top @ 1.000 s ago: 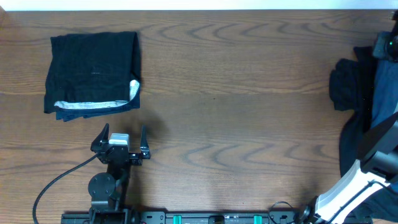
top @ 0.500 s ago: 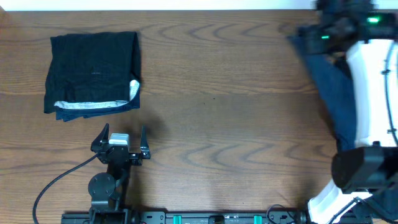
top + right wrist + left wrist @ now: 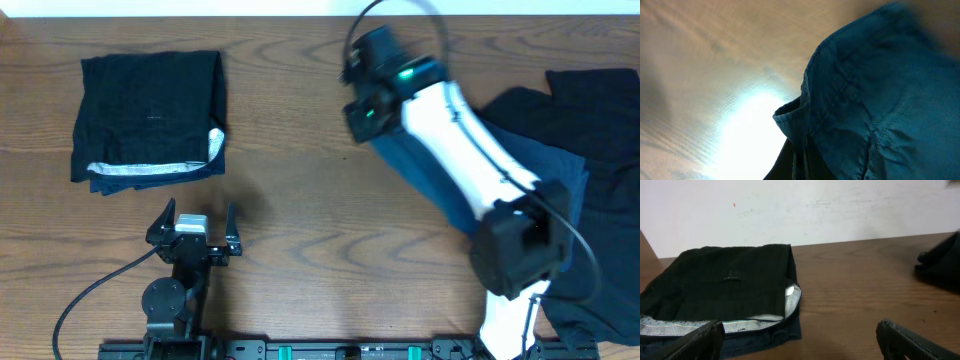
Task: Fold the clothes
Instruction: 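Drag the blue denim shorts leftward and lay them flat mid-table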
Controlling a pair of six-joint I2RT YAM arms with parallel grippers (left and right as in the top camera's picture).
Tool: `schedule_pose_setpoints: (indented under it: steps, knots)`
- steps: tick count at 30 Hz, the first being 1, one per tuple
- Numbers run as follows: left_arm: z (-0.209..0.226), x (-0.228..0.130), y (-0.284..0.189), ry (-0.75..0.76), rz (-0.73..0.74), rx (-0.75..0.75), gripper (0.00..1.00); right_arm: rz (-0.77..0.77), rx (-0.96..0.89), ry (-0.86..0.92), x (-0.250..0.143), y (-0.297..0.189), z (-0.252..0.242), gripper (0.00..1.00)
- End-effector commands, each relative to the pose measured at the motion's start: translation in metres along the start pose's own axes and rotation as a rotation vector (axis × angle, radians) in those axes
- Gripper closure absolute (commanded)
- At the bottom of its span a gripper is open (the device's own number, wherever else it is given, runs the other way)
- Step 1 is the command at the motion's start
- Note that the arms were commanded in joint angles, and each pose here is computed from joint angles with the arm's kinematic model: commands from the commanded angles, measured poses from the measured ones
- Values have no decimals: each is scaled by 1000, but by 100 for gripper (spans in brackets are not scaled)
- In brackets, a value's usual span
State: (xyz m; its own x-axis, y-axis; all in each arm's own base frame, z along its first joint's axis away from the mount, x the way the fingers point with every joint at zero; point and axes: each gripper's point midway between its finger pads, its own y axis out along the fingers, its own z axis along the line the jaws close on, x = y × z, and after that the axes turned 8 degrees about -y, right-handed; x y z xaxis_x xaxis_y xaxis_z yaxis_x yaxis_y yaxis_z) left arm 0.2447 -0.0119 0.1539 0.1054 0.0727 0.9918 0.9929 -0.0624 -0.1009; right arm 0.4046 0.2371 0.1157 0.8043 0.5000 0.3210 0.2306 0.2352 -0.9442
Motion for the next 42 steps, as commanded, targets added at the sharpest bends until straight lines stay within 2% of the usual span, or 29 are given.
schedule_pose_setpoints:
  steps: [1,13,22,29,30,31,32,33,37,42]
  knots:
    - [-3,-15,1,7,46,-22,2,20,43,-22,-2,17,38,99]
    - [-3,-15,1,7,46,-22,2,119,81,-135,-23,66,99,99]
    - [-3,-15,1,7,46,-22,2,76,165,-219,-21,69,150,99]
    - [-3,-15,1,7,46,-22,2,87,176,-258,-28,68,169,98]
    - [-3,-15,1,7,46,-22,2,85,177,-261,-28,68,170,96]
    - [-3,-15,1,7,46,-22,2,79,178,-265,-27,68,171,85]
    - [-3,-15,1,7,46,-22,2,73,179,-280,-25,66,171,68]
    - [-3,-15,1,7,46,-22,2,68,179,-290,-23,63,170,63]
    - [-3,-15,1,7,46,-22,2,24,170,-255,-6,33,152,53]
    - [-3,-15,1,7,46,-22,2,-60,92,-154,14,-31,88,52]
